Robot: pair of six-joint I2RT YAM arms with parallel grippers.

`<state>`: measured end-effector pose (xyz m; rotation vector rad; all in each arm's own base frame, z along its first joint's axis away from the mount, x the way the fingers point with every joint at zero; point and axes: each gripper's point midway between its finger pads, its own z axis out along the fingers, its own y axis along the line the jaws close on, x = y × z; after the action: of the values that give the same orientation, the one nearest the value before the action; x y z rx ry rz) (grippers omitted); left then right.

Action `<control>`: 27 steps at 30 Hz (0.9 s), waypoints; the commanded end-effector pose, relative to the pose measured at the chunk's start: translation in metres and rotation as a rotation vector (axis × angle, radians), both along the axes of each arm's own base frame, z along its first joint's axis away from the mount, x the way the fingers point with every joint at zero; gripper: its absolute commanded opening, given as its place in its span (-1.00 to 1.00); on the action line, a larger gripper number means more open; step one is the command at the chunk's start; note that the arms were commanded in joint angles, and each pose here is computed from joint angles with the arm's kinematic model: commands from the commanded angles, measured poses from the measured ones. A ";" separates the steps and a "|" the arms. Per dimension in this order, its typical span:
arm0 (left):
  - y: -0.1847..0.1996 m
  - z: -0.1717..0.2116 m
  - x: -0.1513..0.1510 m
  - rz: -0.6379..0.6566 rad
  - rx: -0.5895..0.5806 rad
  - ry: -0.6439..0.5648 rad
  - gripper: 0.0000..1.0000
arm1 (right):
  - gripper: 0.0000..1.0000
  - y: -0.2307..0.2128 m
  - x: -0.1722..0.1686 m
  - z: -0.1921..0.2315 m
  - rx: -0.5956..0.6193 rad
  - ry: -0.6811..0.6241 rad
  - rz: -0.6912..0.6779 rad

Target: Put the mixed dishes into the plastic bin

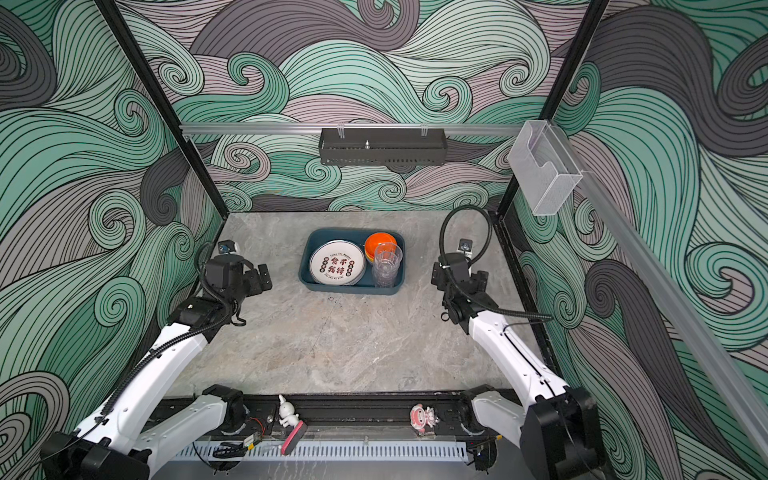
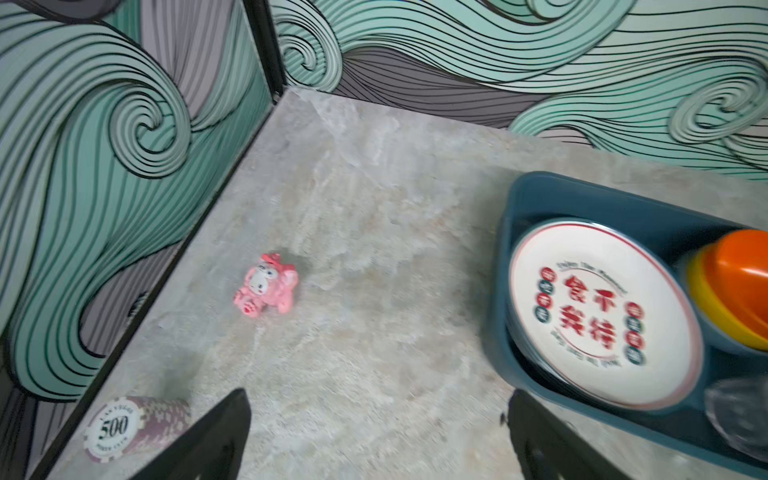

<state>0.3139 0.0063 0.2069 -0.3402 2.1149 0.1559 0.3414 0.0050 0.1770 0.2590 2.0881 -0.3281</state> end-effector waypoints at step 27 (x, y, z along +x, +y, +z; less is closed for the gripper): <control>0.039 -0.118 0.079 -0.050 0.150 -0.136 0.97 | 0.99 -0.024 0.054 -0.079 0.023 -0.227 0.175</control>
<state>0.3691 0.0614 0.0763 -0.3502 2.0482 0.3321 0.3807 -0.0271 0.0899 0.1619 1.9586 -0.3409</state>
